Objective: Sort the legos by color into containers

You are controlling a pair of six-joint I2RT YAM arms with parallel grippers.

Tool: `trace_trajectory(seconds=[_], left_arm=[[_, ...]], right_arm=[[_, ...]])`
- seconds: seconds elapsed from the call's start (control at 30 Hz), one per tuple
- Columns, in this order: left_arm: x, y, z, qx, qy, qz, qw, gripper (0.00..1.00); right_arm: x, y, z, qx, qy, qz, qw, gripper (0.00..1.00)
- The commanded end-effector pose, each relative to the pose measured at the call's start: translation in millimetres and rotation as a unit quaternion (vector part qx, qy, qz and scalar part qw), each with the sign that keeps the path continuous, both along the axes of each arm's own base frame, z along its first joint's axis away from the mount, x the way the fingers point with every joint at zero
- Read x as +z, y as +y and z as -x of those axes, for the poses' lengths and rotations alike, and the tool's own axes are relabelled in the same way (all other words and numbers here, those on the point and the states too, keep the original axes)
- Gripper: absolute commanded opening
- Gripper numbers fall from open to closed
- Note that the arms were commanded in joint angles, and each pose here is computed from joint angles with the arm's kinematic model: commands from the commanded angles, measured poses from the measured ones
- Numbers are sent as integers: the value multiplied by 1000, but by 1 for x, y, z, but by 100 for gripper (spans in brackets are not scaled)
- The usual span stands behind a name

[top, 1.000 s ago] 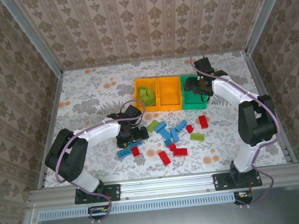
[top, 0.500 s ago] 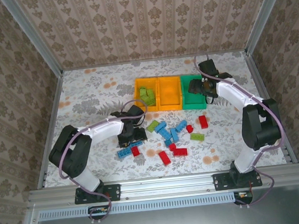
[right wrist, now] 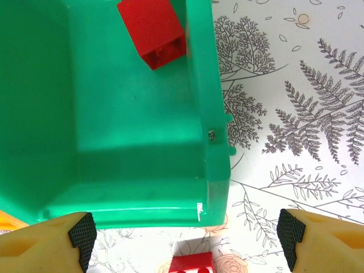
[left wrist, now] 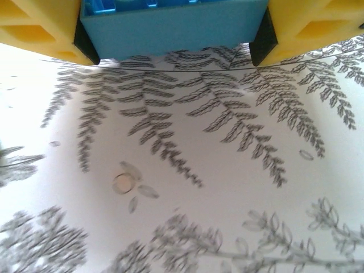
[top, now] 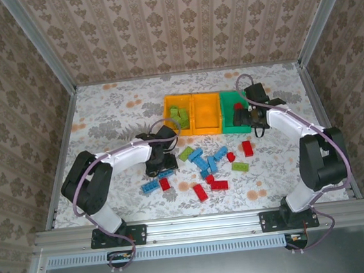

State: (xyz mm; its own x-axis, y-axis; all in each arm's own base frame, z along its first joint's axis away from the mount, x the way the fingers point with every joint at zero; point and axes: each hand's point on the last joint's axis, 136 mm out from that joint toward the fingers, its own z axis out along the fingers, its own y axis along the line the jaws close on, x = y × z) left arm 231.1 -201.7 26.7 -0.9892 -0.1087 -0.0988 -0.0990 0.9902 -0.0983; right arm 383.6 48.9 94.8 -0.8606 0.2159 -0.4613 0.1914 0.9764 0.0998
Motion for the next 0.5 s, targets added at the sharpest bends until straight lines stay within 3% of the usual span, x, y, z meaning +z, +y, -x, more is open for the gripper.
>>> trace_trajectory(seconds=[0.0,0.2,0.47], left_arm=[[18,-4,-18,-15,-25,0,1000,69],[76,-18,-62,-44,-100,18,994,69],[146,-85,-147,-143,-204,75,966,70]], right_arm=[[8,-2,9,9,-11,8,1000,86],[-2,2,34,23,1,6,1000,85],[-25,7,72,-2,29,-19,999,83]])
